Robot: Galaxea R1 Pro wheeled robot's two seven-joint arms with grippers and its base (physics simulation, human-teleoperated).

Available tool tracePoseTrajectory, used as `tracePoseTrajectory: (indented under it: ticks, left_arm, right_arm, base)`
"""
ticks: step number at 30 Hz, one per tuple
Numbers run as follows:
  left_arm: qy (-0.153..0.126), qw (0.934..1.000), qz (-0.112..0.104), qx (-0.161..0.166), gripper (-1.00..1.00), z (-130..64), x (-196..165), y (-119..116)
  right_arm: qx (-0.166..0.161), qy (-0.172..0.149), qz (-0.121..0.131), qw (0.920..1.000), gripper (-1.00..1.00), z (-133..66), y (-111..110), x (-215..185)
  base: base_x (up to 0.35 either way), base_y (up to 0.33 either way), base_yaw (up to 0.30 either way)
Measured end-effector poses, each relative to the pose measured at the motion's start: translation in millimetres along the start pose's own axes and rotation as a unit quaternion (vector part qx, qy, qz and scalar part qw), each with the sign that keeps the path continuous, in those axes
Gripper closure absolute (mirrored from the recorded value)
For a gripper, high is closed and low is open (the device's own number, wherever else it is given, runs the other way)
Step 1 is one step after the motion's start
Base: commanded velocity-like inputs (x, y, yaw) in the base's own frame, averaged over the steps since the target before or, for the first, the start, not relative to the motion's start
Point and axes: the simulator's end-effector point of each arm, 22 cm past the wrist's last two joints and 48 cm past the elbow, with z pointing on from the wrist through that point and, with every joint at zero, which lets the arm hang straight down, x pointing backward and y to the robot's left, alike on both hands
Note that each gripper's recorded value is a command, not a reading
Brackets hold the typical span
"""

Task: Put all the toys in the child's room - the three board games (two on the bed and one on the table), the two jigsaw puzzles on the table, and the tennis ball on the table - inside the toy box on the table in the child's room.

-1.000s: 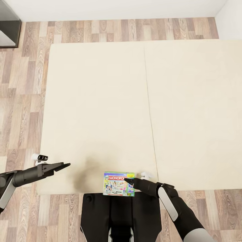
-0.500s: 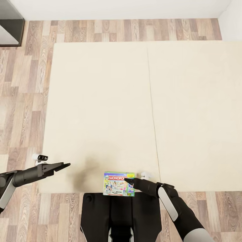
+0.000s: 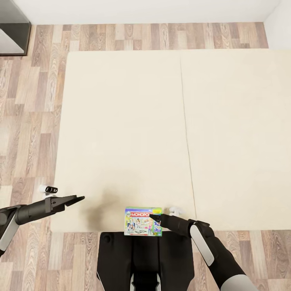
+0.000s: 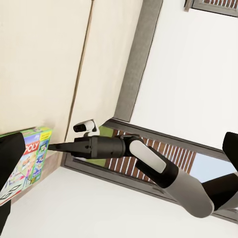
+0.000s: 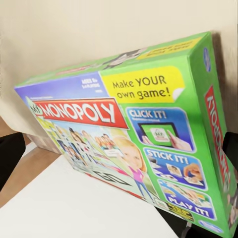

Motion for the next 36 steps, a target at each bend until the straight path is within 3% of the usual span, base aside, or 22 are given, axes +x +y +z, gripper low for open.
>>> tracePoseTrajectory:
  ticks: [36]
  left_arm:
    - [0.000, 1.0000, 0.000, 0.000, -1.00, 0.0, 0.0, 0.0]
  right_arm:
    - [0.000, 0.000, 0.000, 1.0000, -1.00, 0.0, 0.2, 0.0]
  base:
    - [0.000, 0.082, 0.000]
